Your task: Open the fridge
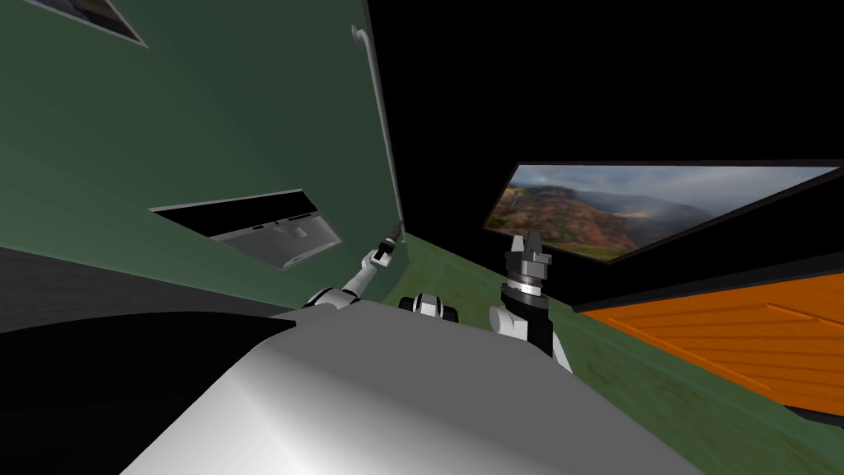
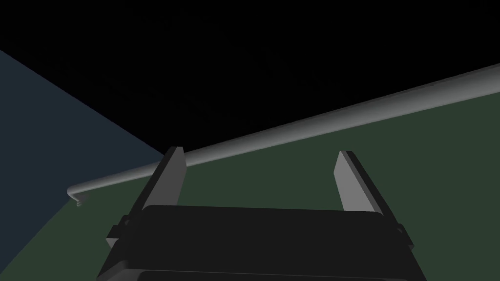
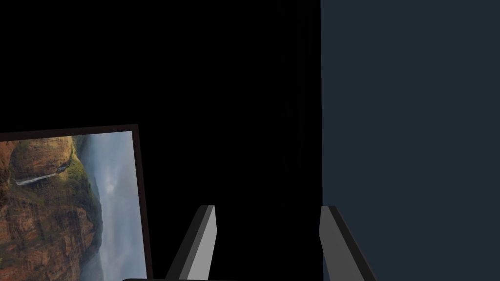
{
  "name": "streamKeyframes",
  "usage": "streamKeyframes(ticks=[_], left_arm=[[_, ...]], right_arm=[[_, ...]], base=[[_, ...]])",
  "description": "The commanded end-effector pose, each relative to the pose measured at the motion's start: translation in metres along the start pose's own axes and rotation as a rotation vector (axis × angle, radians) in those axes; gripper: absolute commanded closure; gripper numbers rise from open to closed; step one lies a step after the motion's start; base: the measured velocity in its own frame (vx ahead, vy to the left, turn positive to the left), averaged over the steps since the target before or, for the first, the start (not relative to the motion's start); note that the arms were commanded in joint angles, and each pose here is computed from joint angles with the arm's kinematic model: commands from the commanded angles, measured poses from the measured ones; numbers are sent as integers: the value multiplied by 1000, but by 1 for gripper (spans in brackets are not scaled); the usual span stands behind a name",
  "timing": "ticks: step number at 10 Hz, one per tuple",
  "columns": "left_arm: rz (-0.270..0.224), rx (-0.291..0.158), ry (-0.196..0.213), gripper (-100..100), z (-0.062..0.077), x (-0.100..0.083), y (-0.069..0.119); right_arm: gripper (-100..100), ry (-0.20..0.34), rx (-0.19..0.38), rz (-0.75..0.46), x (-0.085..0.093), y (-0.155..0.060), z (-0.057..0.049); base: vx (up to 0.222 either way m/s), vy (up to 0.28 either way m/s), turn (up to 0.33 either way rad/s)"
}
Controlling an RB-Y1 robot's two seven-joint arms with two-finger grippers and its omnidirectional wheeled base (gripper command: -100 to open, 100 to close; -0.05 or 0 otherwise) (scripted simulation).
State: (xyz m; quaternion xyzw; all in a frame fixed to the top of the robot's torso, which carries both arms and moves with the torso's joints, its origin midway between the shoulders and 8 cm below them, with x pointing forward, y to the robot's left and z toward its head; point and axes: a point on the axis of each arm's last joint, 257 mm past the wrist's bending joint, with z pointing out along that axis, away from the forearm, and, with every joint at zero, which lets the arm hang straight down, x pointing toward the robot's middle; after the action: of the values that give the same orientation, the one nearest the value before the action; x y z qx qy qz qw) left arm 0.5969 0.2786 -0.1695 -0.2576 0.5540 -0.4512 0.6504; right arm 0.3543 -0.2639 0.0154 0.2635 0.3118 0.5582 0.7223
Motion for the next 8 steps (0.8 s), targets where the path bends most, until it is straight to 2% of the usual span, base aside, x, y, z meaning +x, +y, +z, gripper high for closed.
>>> streamKeyframes(ticks=[1, 3, 4, 5, 6, 8], left_arm=[[26, -46, 9, -100, 11, -6, 17], [26, -67, 12, -100, 8, -5, 27], [44, -74, 13, -100, 18, -12, 28], [44, -99, 16, -100, 14, -11, 40], [62, -90, 13, -100, 27, -19, 33], [61, -130, 18, -100, 20, -18, 51]], right_arm=[[0, 0, 0, 0, 0, 0, 0], [0, 0, 0, 0, 0, 0, 0], [0, 0, 0, 0, 0, 0, 0], [0, 0, 0, 0, 0, 0, 0], [0, 0, 0, 0, 0, 0, 0], [0, 0, 0, 0, 0, 0, 0]], base=[[36, -45, 20], [19, -40, 3], [25, -42, 18], [24, -38, 11], [33, -45, 15], [20, -36, 5]])
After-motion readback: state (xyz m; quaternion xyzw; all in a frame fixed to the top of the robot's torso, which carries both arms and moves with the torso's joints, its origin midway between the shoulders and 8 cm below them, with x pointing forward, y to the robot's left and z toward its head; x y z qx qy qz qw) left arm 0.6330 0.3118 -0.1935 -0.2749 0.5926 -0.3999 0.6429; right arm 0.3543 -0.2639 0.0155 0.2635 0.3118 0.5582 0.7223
